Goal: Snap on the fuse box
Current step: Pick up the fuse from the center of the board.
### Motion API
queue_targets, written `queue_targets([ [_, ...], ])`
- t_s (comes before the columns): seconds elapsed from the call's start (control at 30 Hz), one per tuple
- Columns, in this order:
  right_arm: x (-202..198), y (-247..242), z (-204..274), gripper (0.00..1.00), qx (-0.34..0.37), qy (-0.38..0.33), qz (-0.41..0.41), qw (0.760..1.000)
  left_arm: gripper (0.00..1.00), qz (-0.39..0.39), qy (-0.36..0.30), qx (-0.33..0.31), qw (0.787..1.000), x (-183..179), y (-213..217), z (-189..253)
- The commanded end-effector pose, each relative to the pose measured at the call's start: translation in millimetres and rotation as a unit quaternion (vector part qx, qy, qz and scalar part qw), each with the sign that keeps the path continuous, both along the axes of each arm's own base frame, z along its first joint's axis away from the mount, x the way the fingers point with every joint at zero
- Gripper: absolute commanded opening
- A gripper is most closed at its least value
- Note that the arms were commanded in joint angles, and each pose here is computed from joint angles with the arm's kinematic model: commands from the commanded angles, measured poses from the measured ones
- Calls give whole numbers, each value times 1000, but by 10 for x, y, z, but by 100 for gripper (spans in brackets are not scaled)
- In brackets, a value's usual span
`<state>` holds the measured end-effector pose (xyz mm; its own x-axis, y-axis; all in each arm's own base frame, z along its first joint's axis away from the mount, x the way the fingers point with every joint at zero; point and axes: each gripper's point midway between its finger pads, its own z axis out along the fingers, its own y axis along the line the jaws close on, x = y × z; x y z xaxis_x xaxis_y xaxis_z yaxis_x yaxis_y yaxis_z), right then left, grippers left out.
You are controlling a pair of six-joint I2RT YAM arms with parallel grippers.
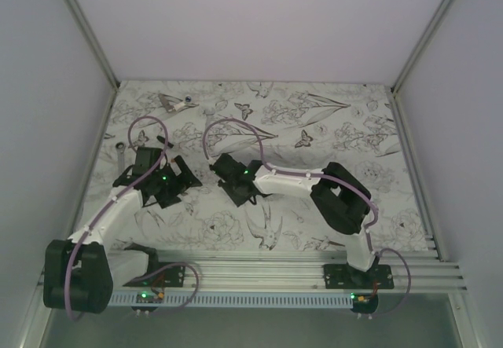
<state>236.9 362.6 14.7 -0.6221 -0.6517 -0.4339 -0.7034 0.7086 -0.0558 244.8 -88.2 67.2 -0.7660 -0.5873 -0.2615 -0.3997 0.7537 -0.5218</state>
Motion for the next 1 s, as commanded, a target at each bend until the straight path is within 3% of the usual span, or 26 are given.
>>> queue_targets([
  [0.0, -96, -236, -48, 26, -54, 12, -10, 998, 100, -3, -2, -15, 1000, -43, -31, 11],
  [0.3, -269, -503, 43, 24, -80, 39, 14, 996, 100, -13, -6, -32, 999, -56, -99, 44],
  [0.97, -307, -650, -168, 37, -90, 82, 9, 993, 100, -22, -7, -40, 999, -59, -157, 44],
])
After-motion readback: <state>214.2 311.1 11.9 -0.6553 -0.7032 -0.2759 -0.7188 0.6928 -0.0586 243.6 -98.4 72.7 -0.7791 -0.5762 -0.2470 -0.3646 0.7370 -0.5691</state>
